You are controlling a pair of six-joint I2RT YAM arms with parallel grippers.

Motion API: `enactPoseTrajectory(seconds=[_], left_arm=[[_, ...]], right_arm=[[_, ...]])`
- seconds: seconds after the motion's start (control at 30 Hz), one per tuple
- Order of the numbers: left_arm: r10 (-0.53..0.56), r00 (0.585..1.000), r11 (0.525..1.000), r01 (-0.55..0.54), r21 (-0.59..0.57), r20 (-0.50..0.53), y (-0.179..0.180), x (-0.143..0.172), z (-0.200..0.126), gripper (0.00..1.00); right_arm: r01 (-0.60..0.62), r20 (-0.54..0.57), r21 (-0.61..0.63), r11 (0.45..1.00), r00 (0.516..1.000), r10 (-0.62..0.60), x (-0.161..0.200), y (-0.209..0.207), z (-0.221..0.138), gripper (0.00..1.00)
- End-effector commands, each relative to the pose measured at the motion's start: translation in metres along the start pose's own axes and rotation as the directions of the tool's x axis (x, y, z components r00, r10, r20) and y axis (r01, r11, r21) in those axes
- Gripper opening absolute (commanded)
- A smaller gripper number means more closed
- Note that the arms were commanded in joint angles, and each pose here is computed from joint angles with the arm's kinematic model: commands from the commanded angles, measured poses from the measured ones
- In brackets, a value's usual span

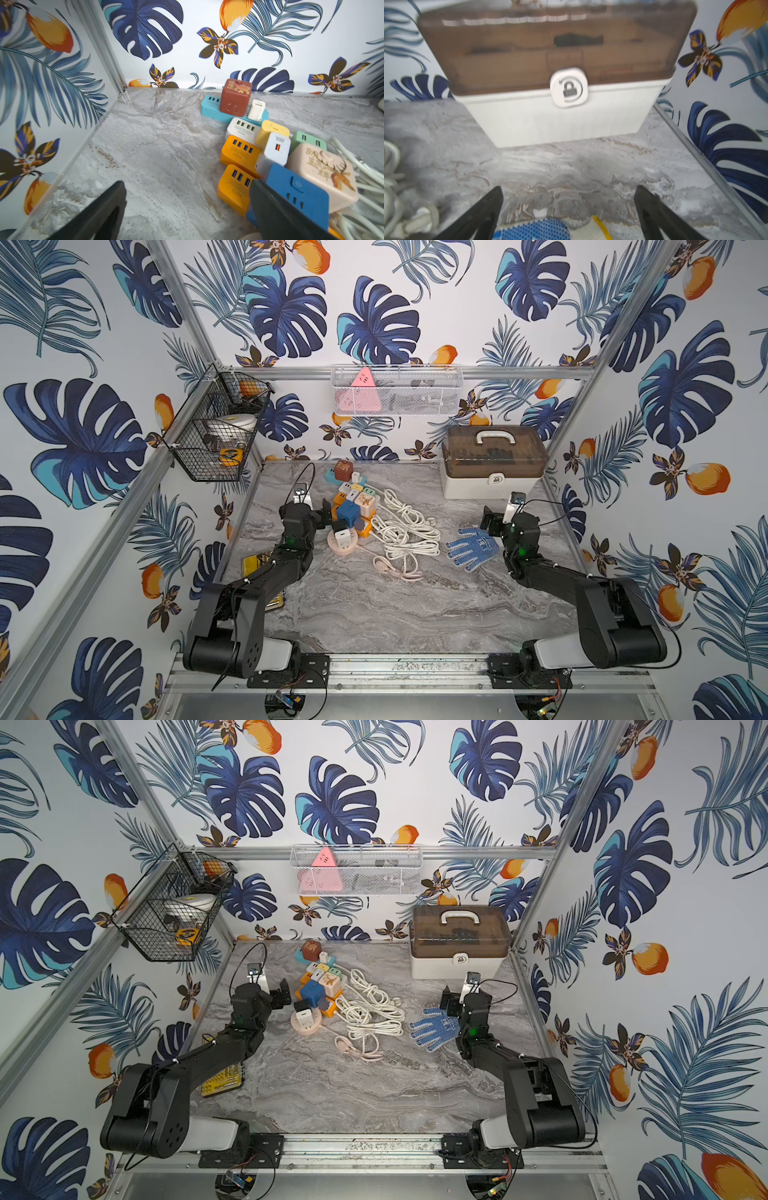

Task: Pull the plug off the socket
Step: Move the socket to the center of the board.

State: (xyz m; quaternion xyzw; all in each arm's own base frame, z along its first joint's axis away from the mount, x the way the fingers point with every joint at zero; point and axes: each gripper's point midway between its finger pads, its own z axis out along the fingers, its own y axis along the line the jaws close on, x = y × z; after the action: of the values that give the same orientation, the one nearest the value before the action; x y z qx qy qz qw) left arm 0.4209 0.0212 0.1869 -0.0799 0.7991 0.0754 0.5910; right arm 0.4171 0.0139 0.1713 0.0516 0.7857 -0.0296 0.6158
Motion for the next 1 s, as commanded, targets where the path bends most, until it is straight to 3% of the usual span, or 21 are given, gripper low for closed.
enactPoseTrajectory(seconds=[0.0, 0.17, 0.23, 0.3, 0.37, 0.43, 0.47, 0.5, 0.57, 0.63, 0.7, 0.8, 0.97], left_arm=[[-0.011, 1.0, 0.999, 0.011, -0.035, -0.021, 0.003, -0.022, -0.01, 0.99], [-0.063, 0.993, 0.998, 0.064, -0.01, 0.095, -0.019, -0.102, -0.036, 0.99], [-0.1, 0.985, 0.995, 0.101, -0.001, 0.142, -0.027, -0.139, -0.051, 0.99], [-0.238, 0.962, 0.971, 0.238, 0.014, 0.135, -0.031, -0.173, -0.065, 0.99], [-0.35, 0.935, 0.934, 0.353, 0.052, -0.063, -0.045, -0.169, -0.072, 0.99], [-0.482, 0.855, 0.872, 0.489, -0.016, -0.192, -0.046, -0.146, -0.073, 0.99], [-0.553, 0.79, 0.825, 0.563, -0.046, -0.265, -0.047, -0.13, -0.071, 0.99], [-0.594, 0.73, 0.784, 0.62, -0.036, -0.338, -0.051, -0.118, -0.07, 0.99], [-0.61, 0.67, 0.749, 0.662, -0.031, -0.424, -0.063, -0.102, -0.077, 0.99], [-0.58, 0.625, 0.767, 0.635, -0.092, -0.522, -0.069, -0.075, -0.095, 0.94], [-0.541, 0.566, 0.807, 0.557, -0.196, -0.622, -0.063, -0.035, -0.12, 0.94], [-0.484, 0.507, 0.847, 0.475, -0.237, -0.713, -0.051, 0.008, -0.154, 0.92], [-0.46, 0.495, 0.867, 0.429, -0.252, -0.738, -0.028, 0.034, -0.195, 0.91]], right_arm=[[0.017, 0.042, -0.024, 1.0, 0.999, -0.016, -0.047, 0.017, -0.007, 1.0], [0.056, 0.232, -0.142, 0.988, 0.972, -0.022, -0.178, 0.075, -0.05, 1.0], [-0.059, 0.255, -0.184, 0.981, 0.961, 0.106, -0.234, 0.088, -0.073, 1.0], [-0.345, 0.064, -0.206, 0.916, 0.929, 0.365, -0.249, 0.088, -0.08, 1.0], [-0.51, -0.089, -0.157, 0.846, 0.86, 0.502, -0.231, 0.088, -0.076, 1.0], [-0.569, -0.263, -0.327, 0.754, 0.822, 0.506, -0.226, 0.106, -0.07, 1.0], [-0.587, -0.309, -0.313, 0.747, 0.806, 0.504, -0.221, 0.108, -0.07, 1.0], [-0.56, -0.338, -0.282, 0.779, 0.818, 0.466, -0.212, 0.115, -0.074, 1.0], [-0.434, -0.379, -0.279, 0.856, 0.869, 0.317, -0.195, 0.141, -0.09, 1.0], [-0.312, -0.455, -0.309, 0.899, 0.878, 0.148, -0.168, 0.169, -0.11, 1.0], [-0.204, -0.548, -0.35, 0.914, 0.836, -0.023, -0.126, 0.196, -0.132, 0.99], [-0.054, -0.598, -0.454, 0.889, 0.758, -0.259, -0.065, 0.231, -0.166, 0.91], [0.075, -0.571, -0.627, 0.776, 0.633, -0.523, 0.009, 0.285, -0.208, 0.81]])
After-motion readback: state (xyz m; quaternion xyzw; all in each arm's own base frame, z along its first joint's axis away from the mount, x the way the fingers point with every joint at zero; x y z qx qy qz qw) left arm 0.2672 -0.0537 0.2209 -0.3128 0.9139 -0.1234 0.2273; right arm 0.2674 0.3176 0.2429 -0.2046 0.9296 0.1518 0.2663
